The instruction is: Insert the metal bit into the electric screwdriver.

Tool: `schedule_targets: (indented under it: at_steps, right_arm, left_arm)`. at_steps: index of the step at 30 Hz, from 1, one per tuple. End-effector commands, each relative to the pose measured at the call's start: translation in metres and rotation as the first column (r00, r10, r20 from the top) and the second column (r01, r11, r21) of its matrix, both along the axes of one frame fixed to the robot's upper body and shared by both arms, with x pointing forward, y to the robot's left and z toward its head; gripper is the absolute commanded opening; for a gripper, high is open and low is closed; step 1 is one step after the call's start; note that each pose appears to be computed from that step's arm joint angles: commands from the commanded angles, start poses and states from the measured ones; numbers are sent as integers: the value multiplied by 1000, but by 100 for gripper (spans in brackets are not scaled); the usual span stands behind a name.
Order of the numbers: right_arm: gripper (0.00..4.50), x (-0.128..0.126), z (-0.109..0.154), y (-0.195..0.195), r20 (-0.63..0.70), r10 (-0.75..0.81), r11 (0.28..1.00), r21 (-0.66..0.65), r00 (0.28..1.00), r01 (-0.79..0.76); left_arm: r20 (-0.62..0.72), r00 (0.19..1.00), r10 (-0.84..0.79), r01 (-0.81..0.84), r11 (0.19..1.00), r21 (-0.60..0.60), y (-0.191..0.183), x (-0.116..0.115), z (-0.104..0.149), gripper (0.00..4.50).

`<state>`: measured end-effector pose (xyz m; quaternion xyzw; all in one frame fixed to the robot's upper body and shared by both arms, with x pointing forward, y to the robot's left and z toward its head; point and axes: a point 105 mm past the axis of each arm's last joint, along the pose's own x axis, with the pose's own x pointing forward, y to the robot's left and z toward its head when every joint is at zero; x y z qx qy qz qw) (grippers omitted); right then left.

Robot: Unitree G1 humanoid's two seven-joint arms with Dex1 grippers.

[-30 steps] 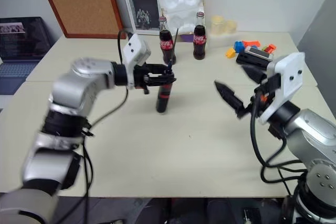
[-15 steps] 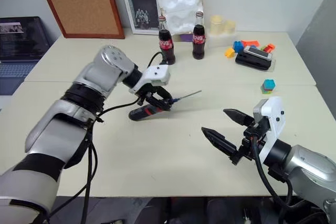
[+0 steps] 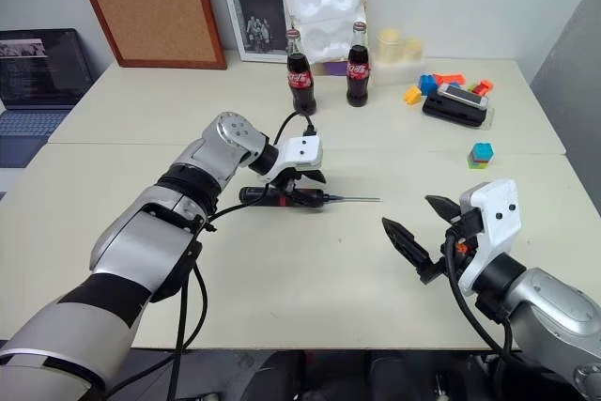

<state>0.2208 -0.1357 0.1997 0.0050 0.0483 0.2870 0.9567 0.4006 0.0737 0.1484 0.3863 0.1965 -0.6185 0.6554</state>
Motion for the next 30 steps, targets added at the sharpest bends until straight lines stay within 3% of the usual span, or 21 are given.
schedule_targets:
  at_steps: [1, 3, 9, 12, 16, 19, 23, 27, 30]
  right_arm:
    - [450, -12, 12, 13, 81, 64, 998, -24, 995, -63]
    - [450, -10, 11, 13, 74, 83, 996, -36, 994, -80]
    - [450, 0, 7, -6, 35, 144, 982, -126, 989, -138]
    - [450, 12, 5, -22, 34, 127, 976, -181, 991, -119]
    - [450, 23, -2, -35, 18, 128, 976, -181, 992, -123]
    - [450, 25, -14, -42, -22, 150, 970, -191, 989, -151]
    - [450, 33, -20, -49, -36, 163, 967, -191, 986, -167]
    - [450, 37, -20, -47, -38, 188, 966, -175, 981, -192]
    - [450, 37, -22, -45, -42, 198, 964, -173, 979, -202]
  left_arm:
    - [52, 998, 34, -32, 998, -51, 7, 8, 29, 417]
    - [54, 997, 60, -56, 995, -78, 15, 9, 42, 446]
    - [-5, 988, 153, -151, 970, -188, 64, 4, 83, 446]
    - [-54, 979, 196, -203, 950, -236, 95, -6, 92, 446]
    - [3, 946, 325, -306, 892, -332, 140, -12, 93, 446]
    - [27, 936, 351, -323, 886, -332, 165, -33, 86, 446]
    - [-12, 929, 369, -352, 876, -330, 171, -57, 70, 446]
    - [-46, 911, 410, -386, 810, -441, 155, -77, 73, 446]
    - [-31, 897, 441, -405, 793, -454, 148, -85, 69, 446]
